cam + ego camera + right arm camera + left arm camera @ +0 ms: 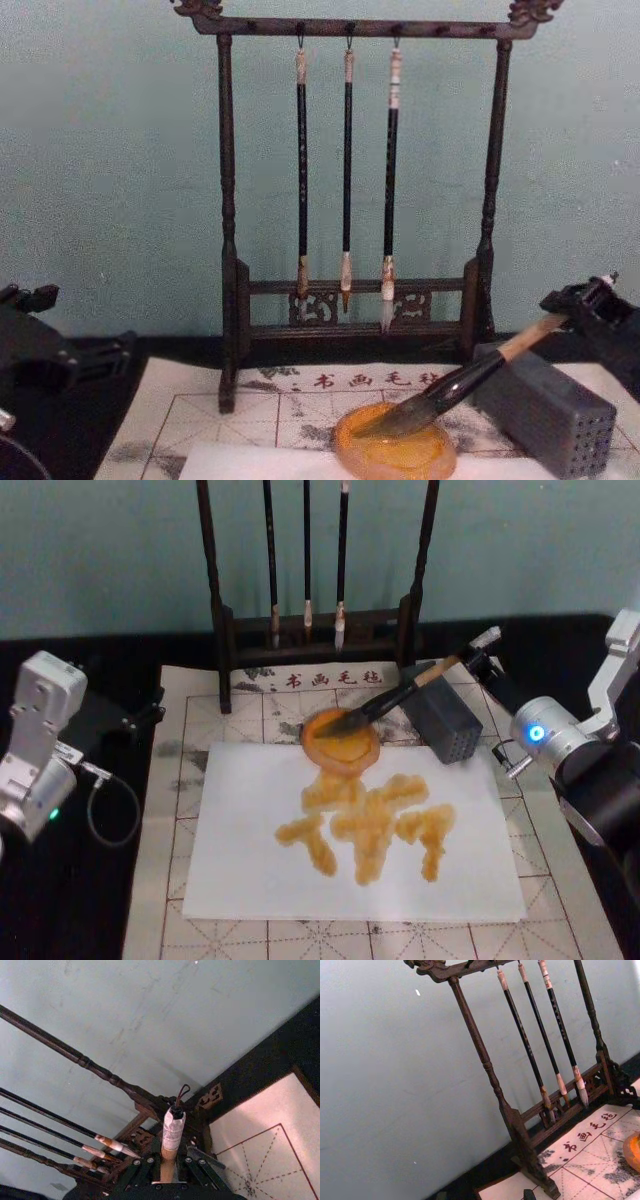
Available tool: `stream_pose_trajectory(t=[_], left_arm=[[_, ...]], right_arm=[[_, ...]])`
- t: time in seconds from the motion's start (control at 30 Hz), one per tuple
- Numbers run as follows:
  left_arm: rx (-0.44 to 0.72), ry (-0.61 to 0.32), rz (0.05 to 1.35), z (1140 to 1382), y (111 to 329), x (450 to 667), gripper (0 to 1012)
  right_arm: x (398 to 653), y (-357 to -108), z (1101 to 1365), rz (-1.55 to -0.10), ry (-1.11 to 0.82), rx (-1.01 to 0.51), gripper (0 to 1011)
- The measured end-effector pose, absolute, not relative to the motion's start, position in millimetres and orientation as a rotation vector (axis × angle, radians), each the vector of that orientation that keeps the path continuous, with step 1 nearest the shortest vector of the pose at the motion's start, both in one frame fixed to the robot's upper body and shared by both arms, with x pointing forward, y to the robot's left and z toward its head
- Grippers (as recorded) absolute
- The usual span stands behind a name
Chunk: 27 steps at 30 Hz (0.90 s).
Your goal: Pick up the brush from the inkstone, write on the paper, then place the brush back to its original position.
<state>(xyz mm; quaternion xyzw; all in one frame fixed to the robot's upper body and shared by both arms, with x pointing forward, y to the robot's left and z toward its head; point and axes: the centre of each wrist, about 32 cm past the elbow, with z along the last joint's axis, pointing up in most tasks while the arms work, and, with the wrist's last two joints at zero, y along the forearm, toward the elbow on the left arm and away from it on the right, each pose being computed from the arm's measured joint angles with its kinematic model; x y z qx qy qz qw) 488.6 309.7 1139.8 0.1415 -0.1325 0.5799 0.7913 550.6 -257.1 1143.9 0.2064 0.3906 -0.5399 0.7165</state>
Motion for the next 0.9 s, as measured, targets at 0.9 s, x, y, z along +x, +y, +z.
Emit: stream_pose_trajectory(t=[0.9], left_arm=[[0.304,-0.285,1.248,1140,310,489,1001]], right_arm=[[553,-257,1159,-1.147,0.780,0.497,197]])
